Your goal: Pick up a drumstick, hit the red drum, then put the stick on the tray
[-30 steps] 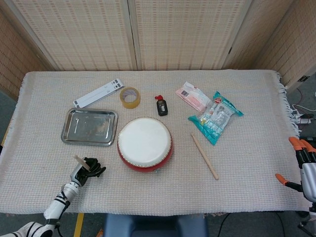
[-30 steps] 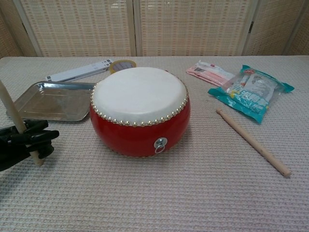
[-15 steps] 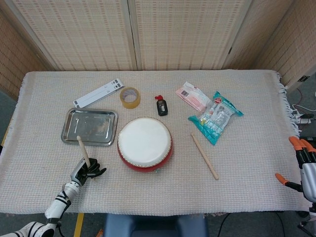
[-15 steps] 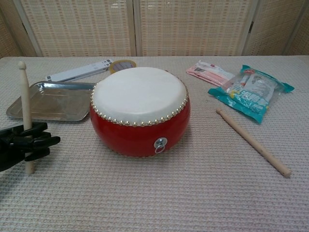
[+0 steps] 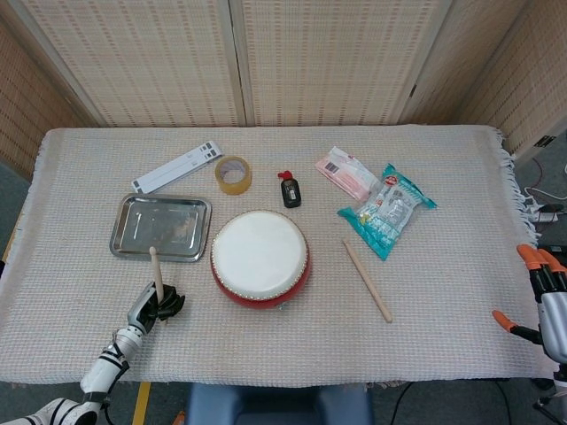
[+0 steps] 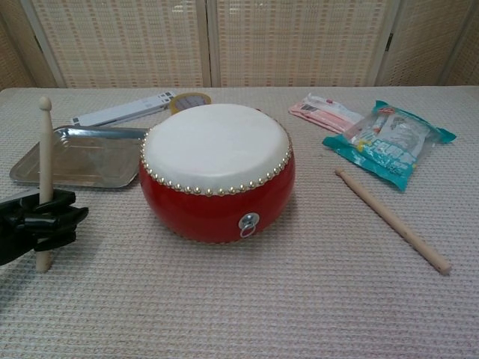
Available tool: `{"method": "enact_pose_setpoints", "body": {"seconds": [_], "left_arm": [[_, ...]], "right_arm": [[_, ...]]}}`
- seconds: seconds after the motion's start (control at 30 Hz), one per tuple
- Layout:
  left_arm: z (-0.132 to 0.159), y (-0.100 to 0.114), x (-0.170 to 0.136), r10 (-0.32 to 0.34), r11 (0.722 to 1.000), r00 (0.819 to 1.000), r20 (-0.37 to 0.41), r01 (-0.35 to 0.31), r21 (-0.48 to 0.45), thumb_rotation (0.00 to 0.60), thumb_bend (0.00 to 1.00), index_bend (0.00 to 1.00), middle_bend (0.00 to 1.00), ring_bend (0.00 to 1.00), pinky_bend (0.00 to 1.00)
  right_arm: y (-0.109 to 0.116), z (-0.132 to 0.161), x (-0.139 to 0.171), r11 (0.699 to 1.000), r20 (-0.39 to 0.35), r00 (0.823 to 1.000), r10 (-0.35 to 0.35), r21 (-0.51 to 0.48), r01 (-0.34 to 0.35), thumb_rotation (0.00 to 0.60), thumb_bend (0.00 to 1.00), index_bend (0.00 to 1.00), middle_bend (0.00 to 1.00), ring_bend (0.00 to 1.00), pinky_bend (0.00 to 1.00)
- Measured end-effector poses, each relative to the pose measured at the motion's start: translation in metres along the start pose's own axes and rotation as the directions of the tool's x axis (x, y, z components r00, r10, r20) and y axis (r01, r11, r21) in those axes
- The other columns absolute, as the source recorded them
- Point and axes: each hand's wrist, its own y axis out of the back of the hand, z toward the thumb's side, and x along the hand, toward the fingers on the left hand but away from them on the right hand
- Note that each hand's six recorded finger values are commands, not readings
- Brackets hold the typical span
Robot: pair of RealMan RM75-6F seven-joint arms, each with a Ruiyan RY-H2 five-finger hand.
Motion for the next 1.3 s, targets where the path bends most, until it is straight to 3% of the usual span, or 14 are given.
{"method": "enact_pose_setpoints", "body": {"seconds": [0.27, 0.4, 0.5, 0.6, 0.7, 0.8, 0.9, 0.93, 1.0, 1.03, 1.13, 1.23, 1.3], "left_arm": [[0.011, 0.004, -0.003, -0.030, 0.994, 0.999, 0.023, 0.028, 0.108, 0.600, 0.84, 1.00, 1.00, 1.00, 1.00], [0.023, 0.010, -0.005, -0.048, 0.977, 0.998, 0.038, 0.039, 0.210, 0.600, 0.84, 1.00, 1.00, 1.00, 1.00], [0.038, 0.018, -0.006, -0.059, 0.944, 0.997, 0.048, 0.040, 0.328, 0.600, 0.84, 1.00, 1.00, 1.00, 1.00], [0.058, 0.029, -0.008, -0.061, 0.886, 0.996, 0.062, 0.025, 0.463, 0.600, 0.84, 1.00, 1.00, 1.00, 1.00], [0.080, 0.037, -0.008, -0.056, 0.805, 0.995, 0.089, -0.008, 0.593, 0.600, 0.84, 1.00, 1.00, 1.00, 1.00], [0.101, 0.041, -0.007, -0.049, 0.697, 0.991, 0.126, -0.057, 0.715, 0.600, 0.84, 1.00, 1.00, 1.00, 1.00], [0.120, 0.039, -0.004, -0.046, 0.554, 0.984, 0.171, -0.117, 0.824, 0.600, 0.84, 1.00, 1.00, 1.00, 1.00], [0.126, 0.037, -0.002, -0.046, 0.489, 0.981, 0.190, -0.143, 0.860, 0.600, 0.84, 1.00, 1.00, 1.00, 1.00], [0.136, 0.032, 0.001, -0.049, 0.388, 0.975, 0.217, -0.182, 0.903, 0.600, 0.84, 1.00, 1.00, 1.00, 1.00], [0.142, 0.028, 0.004, -0.052, 0.322, 0.971, 0.234, -0.206, 0.924, 0.600, 0.84, 1.00, 1.00, 1.00, 1.00], [0.155, 0.015, 0.013, -0.061, 0.176, 0.960, 0.272, -0.258, 0.950, 0.600, 0.83, 1.00, 1.00, 1.00, 1.00], [0.166, -0.001, 0.025, -0.072, 0.066, 0.951, 0.302, -0.297, 0.953, 0.600, 0.83, 1.00, 1.00, 1.00, 1.00], [0.171, -0.010, 0.033, -0.081, 0.007, 0.946, 0.313, -0.314, 0.950, 0.600, 0.83, 1.00, 1.00, 1.00, 1.00]], "right_arm": [[0.000, 0.002, 0.000, 1.000, -0.007, 1.000, -0.002, -0.002, 0.002, 0.600, 0.09, 0.04, 0.09, 0.04, 0.20], [0.000, 0.002, -0.001, 1.000, -0.011, 1.000, -0.004, -0.004, 0.004, 0.600, 0.09, 0.04, 0.09, 0.04, 0.20], [0.002, 0.003, -0.001, 1.000, -0.019, 1.000, -0.011, -0.001, 0.011, 0.600, 0.09, 0.04, 0.09, 0.04, 0.20], [0.005, 0.004, -0.004, 1.000, -0.029, 0.999, -0.020, 0.007, 0.021, 0.600, 0.09, 0.04, 0.09, 0.04, 0.20], [0.006, 0.006, -0.006, 1.000, -0.041, 0.999, -0.023, 0.017, 0.024, 0.600, 0.09, 0.04, 0.09, 0.04, 0.20], [0.006, 0.008, -0.010, 0.999, -0.052, 0.998, -0.023, 0.035, 0.025, 0.600, 0.09, 0.04, 0.09, 0.04, 0.20], [0.007, 0.011, -0.016, 0.998, -0.065, 0.998, -0.021, 0.057, 0.024, 0.600, 0.09, 0.04, 0.09, 0.04, 0.20], [0.007, 0.012, -0.018, 0.998, -0.070, 0.997, -0.020, 0.061, 0.024, 0.600, 0.09, 0.04, 0.09, 0.04, 0.20], [0.008, 0.014, -0.023, 0.997, -0.079, 0.997, -0.019, 0.069, 0.025, 0.600, 0.09, 0.04, 0.09, 0.04, 0.20], [0.009, 0.014, -0.024, 0.997, -0.083, 0.996, -0.020, 0.072, 0.026, 0.600, 0.09, 0.04, 0.09, 0.04, 0.20], [0.011, 0.016, -0.029, 0.996, -0.095, 0.995, -0.024, 0.081, 0.032, 0.600, 0.09, 0.04, 0.09, 0.04, 0.20], [0.012, 0.018, -0.032, 0.996, -0.104, 0.994, -0.025, 0.081, 0.033, 0.600, 0.09, 0.04, 0.09, 0.04, 0.20], [0.012, 0.018, -0.032, 0.996, -0.107, 0.994, -0.025, 0.080, 0.033, 0.600, 0.09, 0.04, 0.09, 0.04, 0.20]]}}
